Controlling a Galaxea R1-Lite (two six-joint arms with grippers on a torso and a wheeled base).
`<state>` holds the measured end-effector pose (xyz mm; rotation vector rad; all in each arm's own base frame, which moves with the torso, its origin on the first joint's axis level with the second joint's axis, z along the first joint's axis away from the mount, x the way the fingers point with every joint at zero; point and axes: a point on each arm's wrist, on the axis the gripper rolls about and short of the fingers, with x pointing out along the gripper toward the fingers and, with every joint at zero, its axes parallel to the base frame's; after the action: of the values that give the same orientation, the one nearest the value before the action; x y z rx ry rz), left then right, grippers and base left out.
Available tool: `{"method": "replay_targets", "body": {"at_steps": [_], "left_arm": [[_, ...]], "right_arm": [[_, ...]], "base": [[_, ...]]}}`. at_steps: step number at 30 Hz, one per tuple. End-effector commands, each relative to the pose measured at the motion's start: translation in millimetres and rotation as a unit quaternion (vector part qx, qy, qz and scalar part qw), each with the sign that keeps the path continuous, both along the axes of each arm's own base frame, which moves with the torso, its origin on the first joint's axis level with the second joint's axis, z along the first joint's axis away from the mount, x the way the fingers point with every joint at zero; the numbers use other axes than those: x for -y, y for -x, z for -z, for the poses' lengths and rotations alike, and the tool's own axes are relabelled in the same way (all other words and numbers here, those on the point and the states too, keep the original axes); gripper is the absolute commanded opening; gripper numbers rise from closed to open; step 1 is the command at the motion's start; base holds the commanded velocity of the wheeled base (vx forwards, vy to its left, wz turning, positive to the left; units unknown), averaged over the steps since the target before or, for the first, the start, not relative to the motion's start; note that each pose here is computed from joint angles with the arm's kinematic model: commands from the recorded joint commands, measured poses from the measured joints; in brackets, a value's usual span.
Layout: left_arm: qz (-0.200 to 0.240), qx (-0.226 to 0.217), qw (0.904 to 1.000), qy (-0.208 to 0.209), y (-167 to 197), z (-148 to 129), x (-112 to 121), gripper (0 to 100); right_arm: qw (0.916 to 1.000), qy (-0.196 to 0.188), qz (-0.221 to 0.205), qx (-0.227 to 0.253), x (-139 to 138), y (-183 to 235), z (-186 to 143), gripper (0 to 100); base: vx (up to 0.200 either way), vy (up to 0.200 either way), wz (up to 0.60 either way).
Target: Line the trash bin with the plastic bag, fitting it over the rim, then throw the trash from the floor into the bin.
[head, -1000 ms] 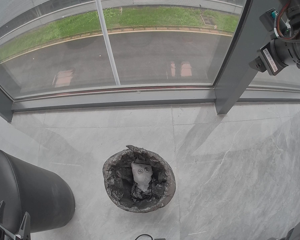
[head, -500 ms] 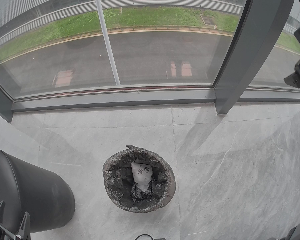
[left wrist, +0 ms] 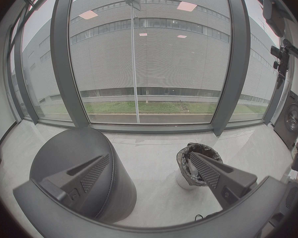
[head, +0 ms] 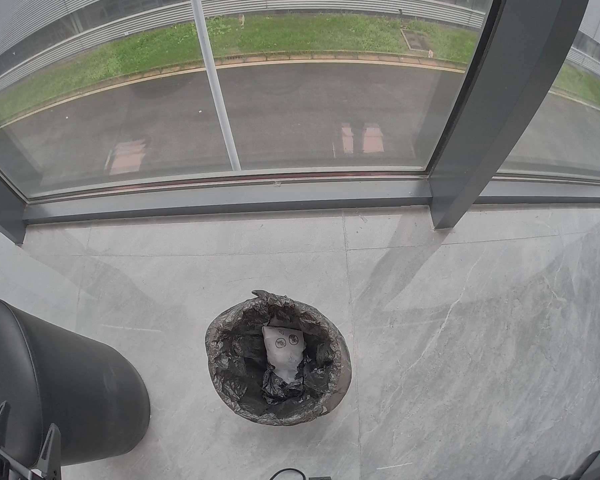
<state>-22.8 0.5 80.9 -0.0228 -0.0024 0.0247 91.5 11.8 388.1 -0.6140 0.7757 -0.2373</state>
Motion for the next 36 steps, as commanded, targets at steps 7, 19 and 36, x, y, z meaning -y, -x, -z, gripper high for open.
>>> {"method": "replay_targets", "body": {"at_steps": [7, 19, 36], "left_arm": [[0.0, -0.001, 1.0, 0.0, -0.1, 5.2, 0.0, 100], [0.0, -0.001, 1.0, 0.0, -0.1, 5.2, 0.0, 100], [0.0, -0.002, 1.0, -0.002, -0.1, 5.4, 0.0, 100]], "right_arm": [[0.9977, -0.054, 0.033, 0.026, 18.6, 54.8, -2.9, 100], [0.9874, -0.14, 0.011, 0.072, 15.9, 108.2, -0.7, 100], [0.9149, -0.177, -0.111, 0.345, -37.3, 221.6, 1.2, 100]], "base": [[0.0, 0.0, 0.0], [0.0, 0.0, 0.0], [0.0, 0.0, 0.0]]}}
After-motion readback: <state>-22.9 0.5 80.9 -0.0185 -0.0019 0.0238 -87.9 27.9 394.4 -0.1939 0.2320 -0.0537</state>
